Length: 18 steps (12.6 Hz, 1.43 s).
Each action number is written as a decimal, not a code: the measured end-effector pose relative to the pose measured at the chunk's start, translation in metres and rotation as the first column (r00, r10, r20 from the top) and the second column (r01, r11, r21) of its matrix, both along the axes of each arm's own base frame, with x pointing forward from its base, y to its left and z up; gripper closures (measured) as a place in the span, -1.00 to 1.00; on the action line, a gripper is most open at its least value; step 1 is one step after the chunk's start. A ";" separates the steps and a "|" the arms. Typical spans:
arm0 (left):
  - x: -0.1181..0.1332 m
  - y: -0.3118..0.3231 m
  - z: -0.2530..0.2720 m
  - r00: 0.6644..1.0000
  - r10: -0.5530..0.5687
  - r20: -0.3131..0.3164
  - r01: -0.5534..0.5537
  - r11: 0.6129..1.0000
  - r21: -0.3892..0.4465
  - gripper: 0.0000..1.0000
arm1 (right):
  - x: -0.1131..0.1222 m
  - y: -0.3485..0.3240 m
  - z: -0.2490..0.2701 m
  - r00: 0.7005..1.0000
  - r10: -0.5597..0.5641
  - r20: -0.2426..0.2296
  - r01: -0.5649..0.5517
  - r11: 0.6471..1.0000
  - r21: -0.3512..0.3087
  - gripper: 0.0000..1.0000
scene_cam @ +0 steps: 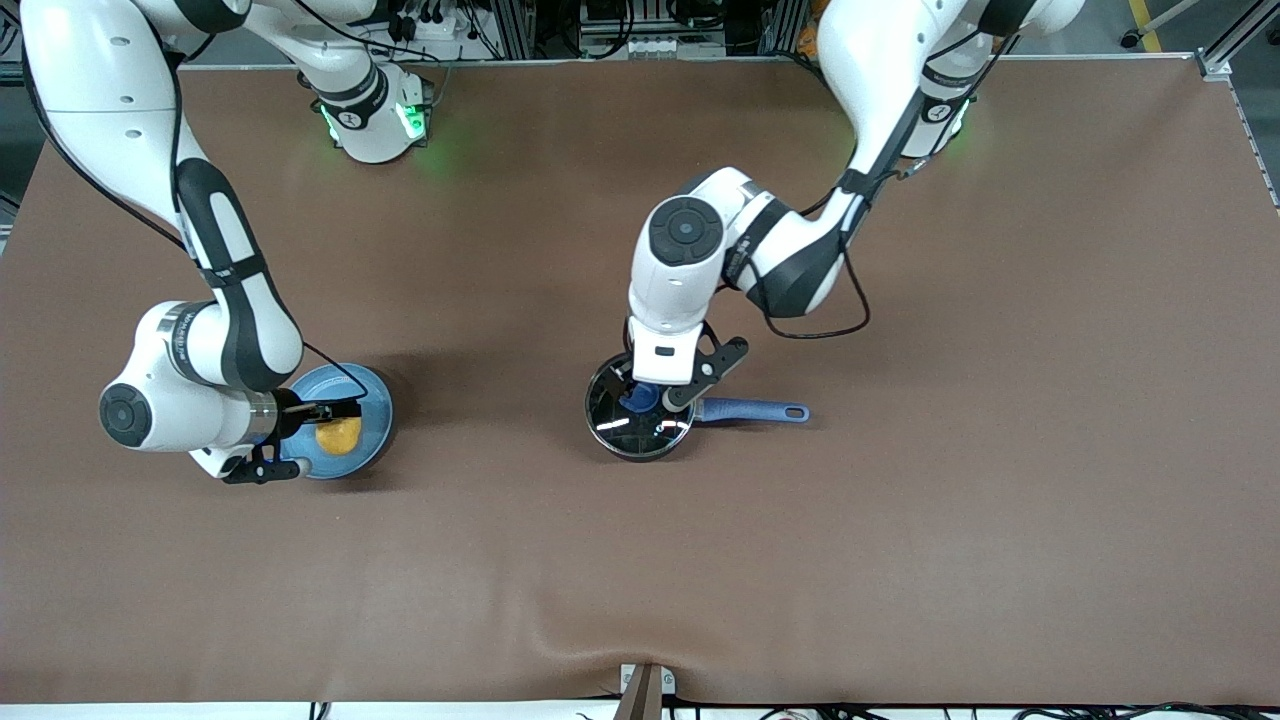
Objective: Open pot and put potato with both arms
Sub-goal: 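Reach the right gripper to the potato while the left gripper reaches the lid knob, then grasp the potato with the right gripper while the left gripper grasps the knob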
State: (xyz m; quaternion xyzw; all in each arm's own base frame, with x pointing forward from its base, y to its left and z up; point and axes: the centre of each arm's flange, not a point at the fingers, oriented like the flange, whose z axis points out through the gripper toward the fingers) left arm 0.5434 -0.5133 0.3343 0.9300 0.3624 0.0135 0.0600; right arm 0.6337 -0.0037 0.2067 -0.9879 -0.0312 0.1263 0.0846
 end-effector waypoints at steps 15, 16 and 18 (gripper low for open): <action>0.003 -0.013 -0.043 0.957 0.291 0.019 -0.291 0.957 0.008 -1.00 | 0.003 0.007 -0.002 1.000 0.016 0.008 -0.016 1.000 0.007 -0.15; 0.003 -0.013 -0.043 0.956 0.292 0.021 -0.293 0.956 0.006 -1.00 | 0.005 0.010 0.003 0.999 0.035 0.005 -0.035 0.999 0.015 -0.15; 0.003 -0.013 -0.043 0.956 0.293 0.022 -0.293 0.956 0.005 -1.00 | 0.015 0.014 0.025 0.998 0.067 -0.009 -0.066 0.997 0.037 -0.15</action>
